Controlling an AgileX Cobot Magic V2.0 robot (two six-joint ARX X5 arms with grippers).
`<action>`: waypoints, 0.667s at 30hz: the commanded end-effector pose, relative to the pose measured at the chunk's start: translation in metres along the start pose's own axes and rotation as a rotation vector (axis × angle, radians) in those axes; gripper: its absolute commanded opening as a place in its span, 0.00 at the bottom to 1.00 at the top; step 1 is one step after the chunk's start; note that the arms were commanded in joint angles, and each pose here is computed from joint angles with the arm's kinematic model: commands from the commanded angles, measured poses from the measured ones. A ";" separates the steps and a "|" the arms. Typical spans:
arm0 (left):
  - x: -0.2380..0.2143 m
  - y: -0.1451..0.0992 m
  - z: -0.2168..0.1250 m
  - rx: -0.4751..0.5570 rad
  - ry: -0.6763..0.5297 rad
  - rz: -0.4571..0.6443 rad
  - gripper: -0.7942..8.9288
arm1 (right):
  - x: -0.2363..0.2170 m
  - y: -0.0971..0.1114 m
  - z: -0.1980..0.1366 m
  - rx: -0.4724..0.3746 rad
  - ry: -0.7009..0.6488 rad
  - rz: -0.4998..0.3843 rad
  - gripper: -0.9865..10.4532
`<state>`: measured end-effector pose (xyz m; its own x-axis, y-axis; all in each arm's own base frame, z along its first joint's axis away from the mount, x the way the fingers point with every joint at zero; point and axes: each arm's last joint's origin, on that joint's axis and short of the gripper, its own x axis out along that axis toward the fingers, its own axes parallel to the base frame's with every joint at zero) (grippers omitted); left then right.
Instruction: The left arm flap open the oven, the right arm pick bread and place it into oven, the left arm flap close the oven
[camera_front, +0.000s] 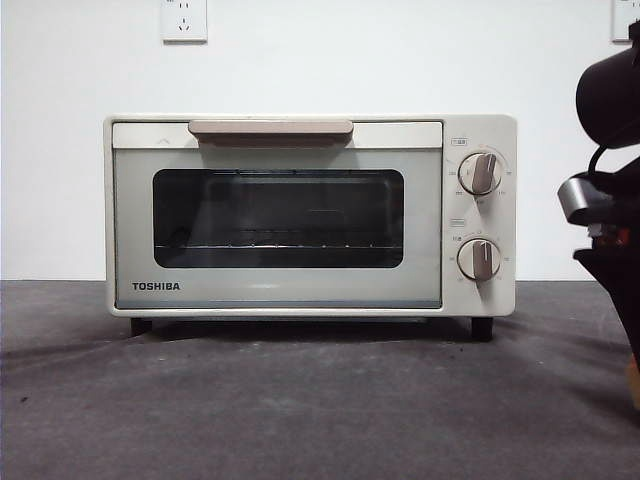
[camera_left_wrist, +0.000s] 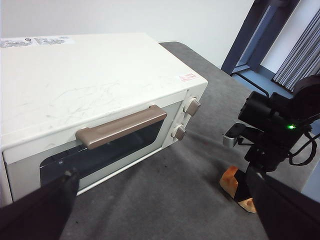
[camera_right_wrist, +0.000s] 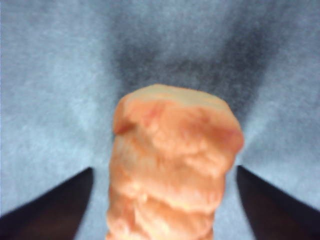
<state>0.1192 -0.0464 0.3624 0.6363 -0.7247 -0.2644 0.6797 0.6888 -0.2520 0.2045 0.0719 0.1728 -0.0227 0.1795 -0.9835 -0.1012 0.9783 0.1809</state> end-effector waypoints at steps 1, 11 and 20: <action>-0.001 -0.002 0.005 0.025 -0.017 -0.009 0.66 | 0.004 0.001 0.003 -0.008 0.001 -0.005 0.34; -0.001 -0.002 0.005 0.026 -0.019 -0.009 0.66 | -0.013 0.004 0.001 -0.014 -0.029 0.003 0.20; -0.001 -0.002 0.006 0.029 -0.024 -0.009 0.65 | -0.075 0.010 -0.029 -0.066 -0.232 0.092 0.20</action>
<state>0.1194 -0.0464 0.3628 0.6377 -0.7250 -0.2601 0.6810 0.6885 -0.2494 0.1751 0.0634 0.2415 0.1714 0.2811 -0.9442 -0.1520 0.9545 0.2566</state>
